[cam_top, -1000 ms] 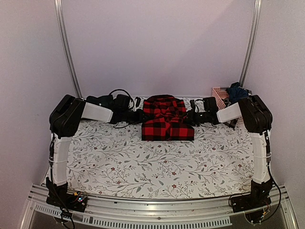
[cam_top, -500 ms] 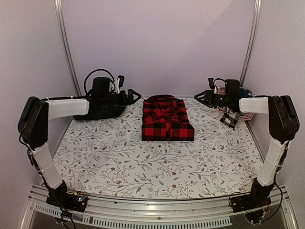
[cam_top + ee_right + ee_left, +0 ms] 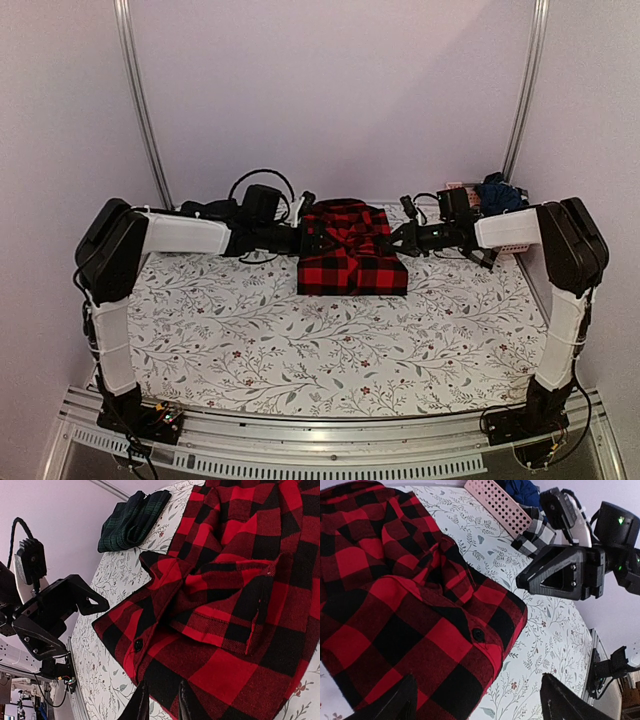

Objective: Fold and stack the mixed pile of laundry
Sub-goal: Smooth out the 2/3-rectangle-folded T-shirt at the center of the board.

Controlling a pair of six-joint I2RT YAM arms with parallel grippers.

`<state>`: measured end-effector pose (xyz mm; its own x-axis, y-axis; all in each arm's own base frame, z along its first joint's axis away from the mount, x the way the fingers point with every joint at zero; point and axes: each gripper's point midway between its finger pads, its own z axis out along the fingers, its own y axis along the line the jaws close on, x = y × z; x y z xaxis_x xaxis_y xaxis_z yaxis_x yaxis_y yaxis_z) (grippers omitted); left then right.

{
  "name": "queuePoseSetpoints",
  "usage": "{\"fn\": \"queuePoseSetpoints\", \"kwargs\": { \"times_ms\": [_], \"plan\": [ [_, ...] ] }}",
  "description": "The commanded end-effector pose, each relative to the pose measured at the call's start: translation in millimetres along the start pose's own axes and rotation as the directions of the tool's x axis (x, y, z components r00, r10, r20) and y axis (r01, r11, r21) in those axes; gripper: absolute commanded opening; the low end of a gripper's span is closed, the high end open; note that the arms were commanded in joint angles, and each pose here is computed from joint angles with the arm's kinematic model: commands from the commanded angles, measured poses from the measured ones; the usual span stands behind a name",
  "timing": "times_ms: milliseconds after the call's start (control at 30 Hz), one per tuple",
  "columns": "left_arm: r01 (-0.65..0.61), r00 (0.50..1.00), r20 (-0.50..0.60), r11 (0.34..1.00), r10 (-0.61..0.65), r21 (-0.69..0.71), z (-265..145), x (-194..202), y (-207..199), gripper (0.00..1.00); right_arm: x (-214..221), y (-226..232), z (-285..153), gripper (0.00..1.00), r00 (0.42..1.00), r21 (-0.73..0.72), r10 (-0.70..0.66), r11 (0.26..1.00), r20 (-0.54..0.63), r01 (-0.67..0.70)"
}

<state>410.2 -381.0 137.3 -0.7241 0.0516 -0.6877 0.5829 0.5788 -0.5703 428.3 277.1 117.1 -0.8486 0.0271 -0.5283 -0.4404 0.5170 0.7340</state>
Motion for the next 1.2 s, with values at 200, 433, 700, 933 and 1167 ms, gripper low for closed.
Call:
{"fn": "queuePoseSetpoints", "kwargs": {
  "times_ms": [200,433,700,933,1167],
  "plan": [
    [0.126,0.974,-0.192,0.992,-0.123,0.004,31,74,24,0.72,71,-53,34,0.16,0.979,0.115,0.08,0.992,-0.187,-0.06],
    [0.131,0.925,-0.347,0.987,-0.156,-0.095,22,165,41,0.69,141,-65,17,0.16,0.942,0.175,0.174,0.976,-0.287,-0.127],
    [0.049,0.979,-0.193,0.994,-0.067,-0.092,-20,113,21,0.84,104,-16,-9,0.27,0.98,0.101,0.049,0.994,-0.192,-0.03],
    [-0.029,0.995,-0.092,0.999,0.033,0.04,-21,54,-28,0.81,59,38,-9,0.23,0.994,-0.032,-0.026,0.999,-0.102,0.023],
    [0.034,0.987,-0.162,0.972,0.004,0.232,21,80,-56,0.61,94,33,40,0.19,0.979,-0.053,0.016,0.998,-0.202,-0.027]
  ]
}}
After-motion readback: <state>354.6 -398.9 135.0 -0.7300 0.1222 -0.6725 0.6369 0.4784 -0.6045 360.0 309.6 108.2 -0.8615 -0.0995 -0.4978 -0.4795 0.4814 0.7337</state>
